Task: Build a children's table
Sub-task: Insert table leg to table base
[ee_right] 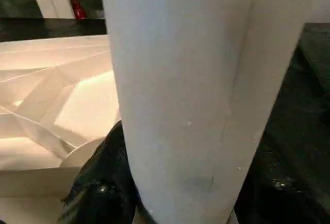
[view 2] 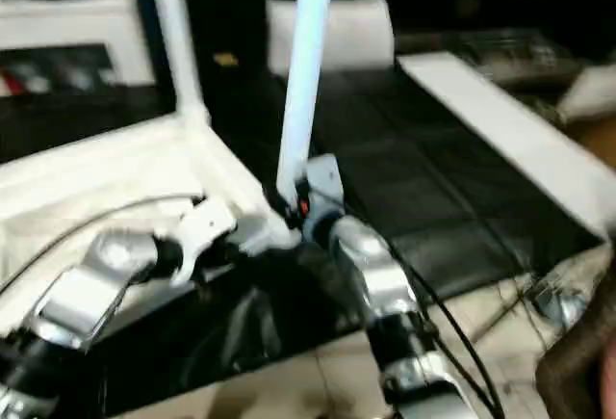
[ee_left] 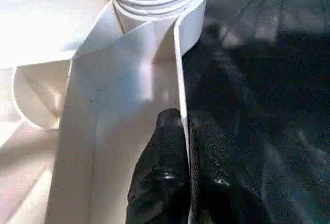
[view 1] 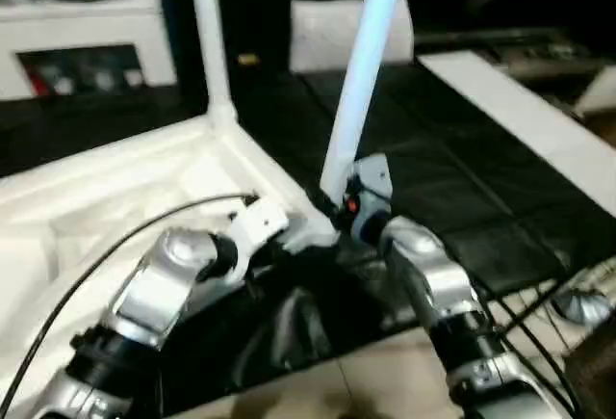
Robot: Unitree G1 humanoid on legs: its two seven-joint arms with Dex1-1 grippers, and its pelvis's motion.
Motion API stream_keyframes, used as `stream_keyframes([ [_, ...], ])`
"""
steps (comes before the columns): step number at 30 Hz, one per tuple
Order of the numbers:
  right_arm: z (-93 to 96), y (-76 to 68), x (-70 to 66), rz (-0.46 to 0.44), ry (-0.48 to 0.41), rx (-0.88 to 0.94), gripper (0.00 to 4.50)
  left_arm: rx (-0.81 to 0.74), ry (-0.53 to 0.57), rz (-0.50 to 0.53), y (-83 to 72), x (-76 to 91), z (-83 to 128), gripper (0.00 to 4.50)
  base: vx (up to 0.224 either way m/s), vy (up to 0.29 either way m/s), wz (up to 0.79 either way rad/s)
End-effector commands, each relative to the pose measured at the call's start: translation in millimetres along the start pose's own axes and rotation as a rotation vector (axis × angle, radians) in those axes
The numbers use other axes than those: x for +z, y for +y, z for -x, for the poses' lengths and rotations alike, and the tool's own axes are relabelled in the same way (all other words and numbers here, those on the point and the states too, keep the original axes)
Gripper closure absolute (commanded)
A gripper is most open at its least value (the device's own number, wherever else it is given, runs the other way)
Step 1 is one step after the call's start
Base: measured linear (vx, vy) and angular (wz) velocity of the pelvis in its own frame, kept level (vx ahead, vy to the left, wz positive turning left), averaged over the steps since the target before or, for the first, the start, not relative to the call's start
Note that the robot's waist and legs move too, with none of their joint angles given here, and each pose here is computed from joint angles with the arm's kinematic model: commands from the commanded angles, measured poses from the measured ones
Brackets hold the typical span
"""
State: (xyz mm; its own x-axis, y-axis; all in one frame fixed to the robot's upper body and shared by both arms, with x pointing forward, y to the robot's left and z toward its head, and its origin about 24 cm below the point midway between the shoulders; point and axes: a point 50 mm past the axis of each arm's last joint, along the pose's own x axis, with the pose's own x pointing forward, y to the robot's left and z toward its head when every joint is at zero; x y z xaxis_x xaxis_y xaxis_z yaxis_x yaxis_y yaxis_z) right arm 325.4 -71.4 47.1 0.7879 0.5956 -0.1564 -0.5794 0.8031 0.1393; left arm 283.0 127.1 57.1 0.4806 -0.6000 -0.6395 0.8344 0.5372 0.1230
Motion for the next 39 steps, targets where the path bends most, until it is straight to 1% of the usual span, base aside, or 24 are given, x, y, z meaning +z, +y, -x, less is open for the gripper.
stream_keyframes([
  [1,6.7,-9.0,-34.5,-0.076,0.150,-0.077,2.59,-0.042,-0.062,-0.083,-3.6,18.4,-0.2,4.50,0.000,0.000,0.00],
  [2,6.0,-6.1,-34.8,-0.065,0.152,-0.059,2.59,-0.033,-0.046,-0.100,-0.5,15.2,0.7,4.50,0.000,0.000,0.00],
  [6,5.9,-4.4,-37.1,-0.059,0.160,-0.055,2.59,-0.026,-0.054,-0.076,2.6,13.2,1.5,4.50,0.000,0.000,0.00],
  [9,6.0,-2.3,-37.8,-0.098,0.149,-0.027,2.59,-0.026,-0.063,-0.067,5.4,11.1,1.8,4.50,0.000,0.000,0.00],
  [10,6.0,-2.3,-37.7,-0.099,0.148,-0.026,2.24,-0.027,-0.067,-0.064,5.9,11.0,1.9,4.50,0.000,0.000,0.00],
  [11,6.0,-2.4,-37.4,-0.099,0.146,-0.021,2.24,-0.031,-0.078,-0.066,6.4,11.6,2.0,4.50,0.000,0.000,0.00],
  [12,6.1,-2.9,-37.2,-0.096,0.145,-0.020,2.03,-0.036,-0.089,-0.066,7.0,12.1,2.1,4.50,0.000,0.000,0.00],
  [13,6.3,-3.3,-37.0,-0.095,0.144,-0.020,2.03,-0.038,-0.095,-0.063,7.5,12.4,2.2,4.50,0.000,0.000,0.00],
  [14,6.4,-3.7,-36.8,-0.095,0.144,-0.019,1.80,-0.039,-0.100,-0.059,8.0,12.6,2.3,4.50,0.000,0.000,0.00],
  [15,6.8,-4.2,-36.7,-0.091,0.143,-0.016,1.71,-0.039,-0.105,-0.058,8.9,12.8,2.7,4.50,0.000,0.000,0.00],
  [18,9.3,-5.5,-36.0,-0.084,0.137,0.001,1.59,-0.045,-0.121,-0.067,11.5,13.0,4.4,4.50,0.000,0.000,0.00],
  [20,11.6,-6.3,-34.9,-0.078,0.130,0.009,1.23,-0.049,-0.120,-0.070,13.3,11.5,5.8,4.50,0.000,0.000,0.00],
  [22,15.7,-7.2,-33.0,-0.074,0.114,0.032,1.19,-0.054,-0.116,-0.076,15.0,9.3,7.0,4.50,0.000,0.000,0.00],
  [23,16.2,-7.4,-32.9,-0.074,0.114,0.033,0.98,-0.055,-0.116,-0.076,15.1,9.1,7.1,4.50,0.000,0.000,0.00],
  [24,20.7,-8.0,-31.5,-0.068,0.101,0.048,0.98,-0.057,-0.115,-0.077,16.3,7.7,8.0,4.50,0.000,0.000,0.00],
  [25,29.9,-8.7,-29.1,-0.054,0.083,0.080,0.79,-0.069,-0.113,-0.090,18.0,5.4,9.2,4.50,0.000,0.000,0.00],
  [28,42.5,-9.6,-27.4,-0.035,0.068,0.117,0.66,-0.086,-0.114,-0.103,19.6,2.7,10.0,4.50,0.000,0.000,0.00],
  [29,47.6,-10.5,-27.0,-0.027,0.065,0.126,0.44,-0.101,-0.117,-0.112,19.5,1.9,10.1,4.50,0.000,0.000,0.00],
  [31,64.2,-15.4,-24.0,0.010,0.057,0.154,0.35,-0.176,-0.129,-0.146,17.9,-0.5,11.0,4.50,0.000,0.000,0.00],
  [32,64.2,-15.4,-24.0,0.010,0.057,0.154,0.35,-0.176,-0.129,-0.146,17.9,-0.5,11.0,4.50,0.000,0.000,0.00],
  [33,72.4,-20.4,-20.4,0.030,0.047,0.163,0.29,-0.220,-0.131,-0.170,17.2,-1.9,11.9,4.50,0.000,0.000,0.00],
  [35,78.6,-24.2,-15.9,0.048,0.039,0.174,0.06,-0.255,-0.128,-0.193,17.3,-3.3,12.6,4.50,0.000,0.000,0.00],
  [38,88.0,-26.7,-5.3,0.092,0.042,0.258,0.06,-0.340,-0.109,-0.253,18.9,-7.3,15.0,4.50,0.000,0.000,0.00],
  [39,88.0,-26.7,-5.3,0.092,0.042,0.258,0.06,-0.340,-0.109,-0.253,18.9,-7.3,15.0,4.50,0.000,0.000,0.00],
])
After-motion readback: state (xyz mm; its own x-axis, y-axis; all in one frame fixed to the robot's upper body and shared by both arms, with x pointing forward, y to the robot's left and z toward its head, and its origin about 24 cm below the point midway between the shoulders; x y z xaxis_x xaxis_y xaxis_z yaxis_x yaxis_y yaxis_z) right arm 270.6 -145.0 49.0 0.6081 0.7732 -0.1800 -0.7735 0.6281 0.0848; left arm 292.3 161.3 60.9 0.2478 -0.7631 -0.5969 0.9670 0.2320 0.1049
